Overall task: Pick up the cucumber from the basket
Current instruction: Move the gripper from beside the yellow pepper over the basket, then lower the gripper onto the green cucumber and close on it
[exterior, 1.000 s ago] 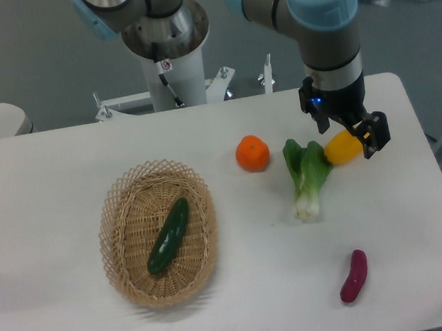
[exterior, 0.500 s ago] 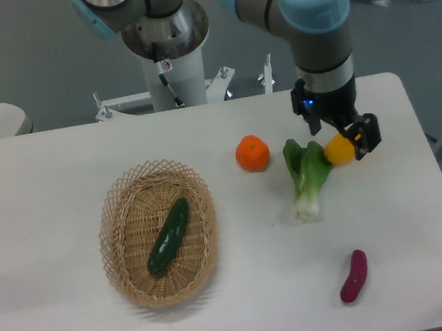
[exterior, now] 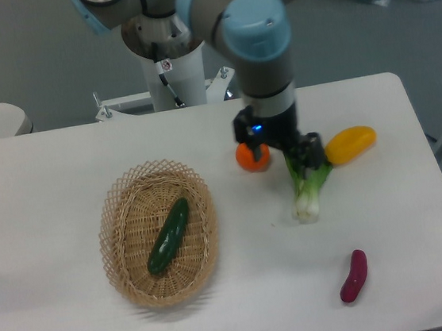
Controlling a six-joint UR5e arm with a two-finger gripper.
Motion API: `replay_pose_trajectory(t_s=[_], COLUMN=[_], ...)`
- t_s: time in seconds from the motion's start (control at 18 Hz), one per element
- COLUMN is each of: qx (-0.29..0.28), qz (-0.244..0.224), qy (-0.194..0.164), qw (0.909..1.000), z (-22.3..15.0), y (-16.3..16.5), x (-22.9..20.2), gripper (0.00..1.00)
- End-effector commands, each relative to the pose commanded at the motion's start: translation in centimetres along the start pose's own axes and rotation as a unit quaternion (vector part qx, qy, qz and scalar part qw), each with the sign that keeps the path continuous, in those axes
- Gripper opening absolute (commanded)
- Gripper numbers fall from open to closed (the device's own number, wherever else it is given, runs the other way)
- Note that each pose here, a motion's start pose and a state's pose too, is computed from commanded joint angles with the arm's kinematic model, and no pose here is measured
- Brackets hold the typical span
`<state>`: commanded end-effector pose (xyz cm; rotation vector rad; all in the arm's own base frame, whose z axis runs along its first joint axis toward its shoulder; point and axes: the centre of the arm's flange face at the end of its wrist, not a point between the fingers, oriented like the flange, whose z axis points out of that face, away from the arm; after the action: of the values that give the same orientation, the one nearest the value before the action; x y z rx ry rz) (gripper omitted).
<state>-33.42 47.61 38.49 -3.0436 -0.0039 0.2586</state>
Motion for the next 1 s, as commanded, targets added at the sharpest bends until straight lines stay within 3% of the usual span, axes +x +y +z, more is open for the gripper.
replay_pose_trajectory(t_s=[0.39,1.0], qx=[-0.018,-0.031], qz=[-0.03,0.012], qy=[0.043,0.071], qw=[0.9985,0.9969], z=[3.9,12.7], y=[-3.5,-6.7], x=[7.5,12.2], gripper=[1.0,1.0])
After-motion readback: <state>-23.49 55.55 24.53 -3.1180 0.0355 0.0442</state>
